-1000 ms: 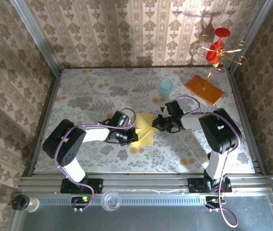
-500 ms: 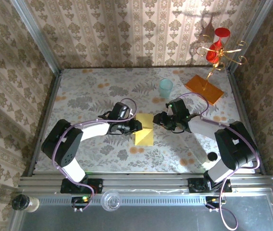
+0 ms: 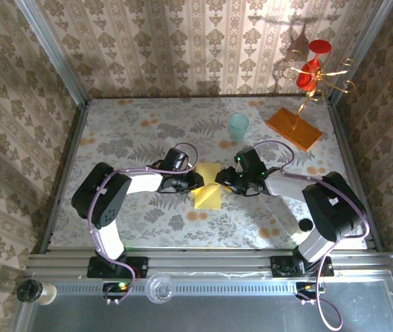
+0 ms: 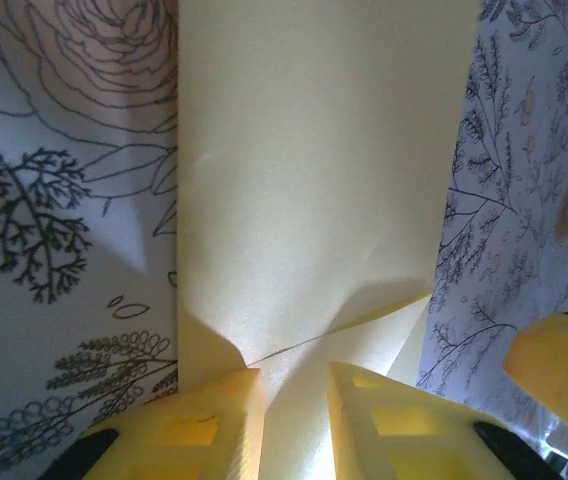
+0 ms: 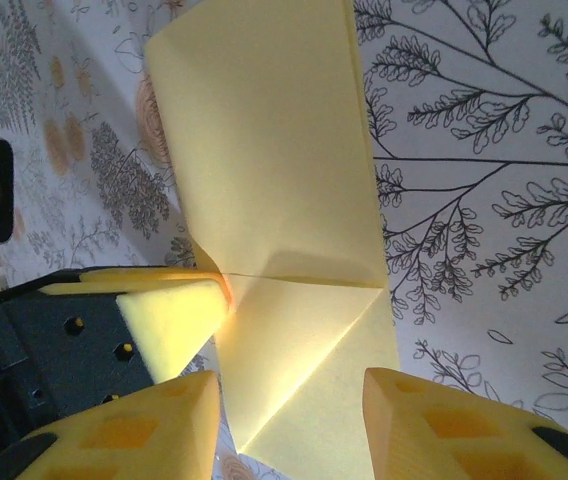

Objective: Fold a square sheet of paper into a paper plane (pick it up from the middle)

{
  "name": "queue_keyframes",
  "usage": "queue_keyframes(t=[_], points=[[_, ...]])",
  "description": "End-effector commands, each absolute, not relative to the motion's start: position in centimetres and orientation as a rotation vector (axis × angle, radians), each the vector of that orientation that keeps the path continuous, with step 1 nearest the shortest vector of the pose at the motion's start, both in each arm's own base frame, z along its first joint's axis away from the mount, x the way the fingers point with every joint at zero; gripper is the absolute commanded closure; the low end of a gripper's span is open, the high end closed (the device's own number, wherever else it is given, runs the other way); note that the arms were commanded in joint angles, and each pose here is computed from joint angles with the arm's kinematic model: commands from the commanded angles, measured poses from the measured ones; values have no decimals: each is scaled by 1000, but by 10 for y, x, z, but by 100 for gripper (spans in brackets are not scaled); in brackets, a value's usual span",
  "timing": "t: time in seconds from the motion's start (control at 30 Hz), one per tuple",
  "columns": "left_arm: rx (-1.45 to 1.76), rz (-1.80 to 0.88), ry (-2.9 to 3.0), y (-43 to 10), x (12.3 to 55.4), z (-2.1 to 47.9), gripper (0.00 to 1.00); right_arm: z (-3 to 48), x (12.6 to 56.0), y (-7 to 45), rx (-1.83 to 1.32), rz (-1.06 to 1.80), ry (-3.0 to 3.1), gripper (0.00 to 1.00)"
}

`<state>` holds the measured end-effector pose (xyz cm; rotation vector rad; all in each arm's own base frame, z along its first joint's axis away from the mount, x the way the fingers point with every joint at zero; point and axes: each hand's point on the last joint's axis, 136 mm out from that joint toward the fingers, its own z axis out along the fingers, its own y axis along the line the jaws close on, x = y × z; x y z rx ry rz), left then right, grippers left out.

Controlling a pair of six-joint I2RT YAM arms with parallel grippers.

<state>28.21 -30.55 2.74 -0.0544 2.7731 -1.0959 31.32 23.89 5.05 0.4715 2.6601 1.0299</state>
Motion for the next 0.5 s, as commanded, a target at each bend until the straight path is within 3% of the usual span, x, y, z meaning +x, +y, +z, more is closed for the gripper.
queue_keyframes(t=[0.0, 0.17, 0.37, 0.47], points=[[-119, -1081, 2765, -301, 289, 20, 75, 39, 316, 238, 568, 1009, 2659, 57], [-168, -1062, 2777, -294, 284, 13, 74, 32, 310, 243, 575, 992, 2688, 60], [-231, -1057, 2781, -289, 283, 7, 75, 31, 308, 254, 560, 1035, 2692, 72], [-253, -1057, 2777, -288, 283, 7, 76, 28, 307, 255, 565, 1028, 2704, 73]])
